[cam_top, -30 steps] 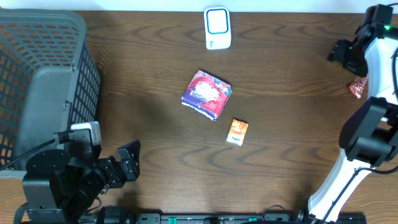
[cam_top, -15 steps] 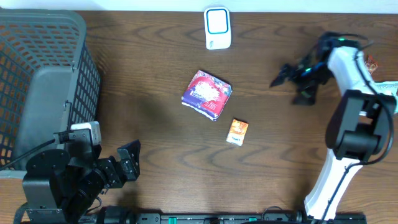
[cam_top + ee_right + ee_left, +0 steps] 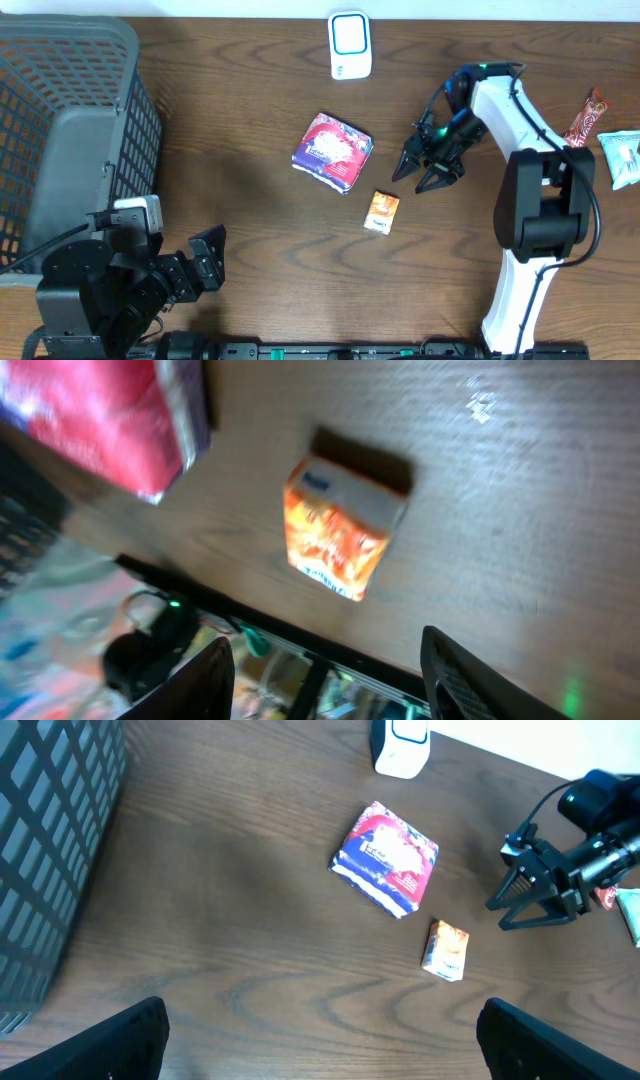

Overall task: Scan the item barcode
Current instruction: 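Reach down and grasp the orange biscuit pack with the right gripper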

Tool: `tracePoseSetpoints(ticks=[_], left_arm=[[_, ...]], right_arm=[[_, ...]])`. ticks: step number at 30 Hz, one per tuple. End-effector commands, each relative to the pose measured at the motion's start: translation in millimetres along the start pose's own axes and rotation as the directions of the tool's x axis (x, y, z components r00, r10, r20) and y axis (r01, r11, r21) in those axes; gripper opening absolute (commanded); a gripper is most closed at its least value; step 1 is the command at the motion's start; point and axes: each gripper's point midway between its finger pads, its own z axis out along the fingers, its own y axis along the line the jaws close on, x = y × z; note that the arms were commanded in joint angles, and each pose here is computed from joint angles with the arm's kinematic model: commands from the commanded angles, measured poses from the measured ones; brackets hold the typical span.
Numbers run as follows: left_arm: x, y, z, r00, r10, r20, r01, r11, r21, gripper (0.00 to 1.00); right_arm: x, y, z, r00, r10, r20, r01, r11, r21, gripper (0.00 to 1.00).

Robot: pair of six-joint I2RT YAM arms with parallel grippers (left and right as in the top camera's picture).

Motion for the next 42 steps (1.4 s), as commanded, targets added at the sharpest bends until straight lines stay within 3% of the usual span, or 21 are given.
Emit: tracePoseSetpoints(ticks=[1,4,8,20,30,31,32,34,38,42], left_arm=[[-3,-4,-3,1.0,0.002,0.01,-0.002,1.0,0.015,0.98],[-3,-4,-3,1.0,0.002,0.01,-0.002,1.0,0.015,0.98],[-3,-4,-3,1.0,0.002,0.01,-0.002,1.0,0.015,0.98],[-3,-4,-3,1.0,0.002,0.01,-0.002,1.0,0.015,0.98],[-3,-4,-3,1.0,0.002,0.01,-0.002,1.0,0.015,0.98],[-3,-4,-3,1.0,0.002,0.01,-0.002,1.0,0.015,0.98],[-3,-4,-3,1.0,0.002,0.01,-0.002,1.0,0.015,0.98],[-3,-4,-3,1.0,0.002,0.01,-0.002,1.0,0.015,0.98],[-3,-4,-3,1.0,0.002,0.01,-0.002,1.0,0.015,0.98],[-3,-4,-3,1.0,0.002,0.01,-0.002,1.0,0.015,0.98]], right_arm=[[17,9,-7,0.997,-0.06,0.045,0.053,0.988,0.145,0.56],[25,5,1,0.997,-0.068,0.033,0.055,0.954,0.293,0.53],[38,4,8,0.998,-0.063,-0.008,0.061,0.933,0.354,0.46],[28,7,46,1.0,-0.014,-0.005,0.015,0.981,0.191,0.47],[24,-8,66,1.0,0.028,0.007,-0.028,0.981,0.19,0.48],[22,-10,69,1.0,0.027,0.013,-0.029,0.982,0.189,0.49],[20,-11,71,1.0,0.021,0.022,-0.025,0.981,0.191,0.58],[15,-15,74,0.999,0.028,0.041,-0.035,0.982,0.185,0.62],[9,-17,76,0.997,0.039,0.065,-0.05,0.983,0.176,0.61],[8,-20,79,0.997,0.038,0.069,-0.05,0.984,0.173,0.54]])
